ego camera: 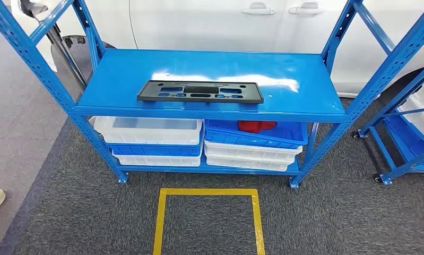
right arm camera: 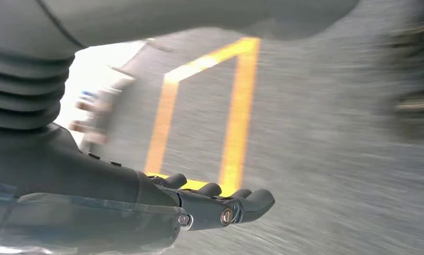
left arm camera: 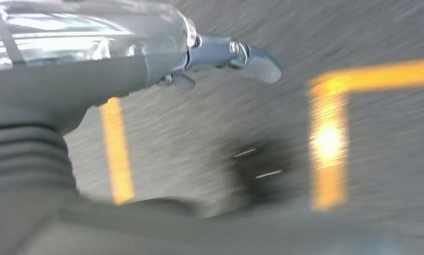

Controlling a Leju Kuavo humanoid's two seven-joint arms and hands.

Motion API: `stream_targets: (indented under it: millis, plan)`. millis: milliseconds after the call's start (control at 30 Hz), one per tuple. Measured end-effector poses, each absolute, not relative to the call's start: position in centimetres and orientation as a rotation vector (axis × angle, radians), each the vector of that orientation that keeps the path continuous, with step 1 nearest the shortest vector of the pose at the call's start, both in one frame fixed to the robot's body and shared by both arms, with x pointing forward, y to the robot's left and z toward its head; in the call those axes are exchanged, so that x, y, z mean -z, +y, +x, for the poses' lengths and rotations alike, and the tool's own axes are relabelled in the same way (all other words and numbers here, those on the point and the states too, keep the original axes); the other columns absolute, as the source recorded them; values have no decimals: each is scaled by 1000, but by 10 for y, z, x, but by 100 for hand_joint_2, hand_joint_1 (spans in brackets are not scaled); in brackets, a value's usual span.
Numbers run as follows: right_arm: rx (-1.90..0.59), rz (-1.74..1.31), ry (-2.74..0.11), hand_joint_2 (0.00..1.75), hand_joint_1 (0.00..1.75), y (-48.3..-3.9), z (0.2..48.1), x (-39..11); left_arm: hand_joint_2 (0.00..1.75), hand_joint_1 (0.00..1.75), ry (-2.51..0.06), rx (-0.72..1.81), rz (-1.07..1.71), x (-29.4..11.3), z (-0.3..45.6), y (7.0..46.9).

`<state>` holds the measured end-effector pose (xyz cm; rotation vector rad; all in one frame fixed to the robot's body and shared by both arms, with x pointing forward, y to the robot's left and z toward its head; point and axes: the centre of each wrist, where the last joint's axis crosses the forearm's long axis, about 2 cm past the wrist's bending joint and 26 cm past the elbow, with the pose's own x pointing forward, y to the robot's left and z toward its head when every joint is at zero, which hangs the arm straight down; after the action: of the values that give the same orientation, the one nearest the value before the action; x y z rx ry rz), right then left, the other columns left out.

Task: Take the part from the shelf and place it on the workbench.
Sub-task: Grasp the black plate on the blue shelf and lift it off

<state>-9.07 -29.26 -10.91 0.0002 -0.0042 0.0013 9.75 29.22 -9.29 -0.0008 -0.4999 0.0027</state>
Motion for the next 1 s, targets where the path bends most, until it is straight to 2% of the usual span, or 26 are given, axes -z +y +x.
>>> stream_targets:
  millis: [167,267,433,700,767,833,900,1000]
  plan:
    - [-2,-2,84,175,0,-293,-123,105,175,0,-581,-3,0,83,124,292]
    - [-2,-3,-2,175,0,-294,-89,110,175,0,-503,-4,-2,93,94,291]
    - [-1,-2,-243,175,0,-293,5,111,175,0,-271,-9,0,109,7,292]
    - [-13,-46,-262,175,0,-293,15,111,175,0,-327,-52,53,109,21,308]
    - [-21,-58,-272,87,0,-292,16,111,175,0,-340,-62,68,109,24,312]
    - [-31,-71,-287,0,0,-291,19,111,87,0,-360,-73,79,109,30,315]
    - [-42,-85,-310,0,0,-289,24,111,0,0,-379,-84,87,108,36,318]
    - [-55,-100,-366,0,0,-287,36,110,0,0,-401,-102,98,108,41,319]
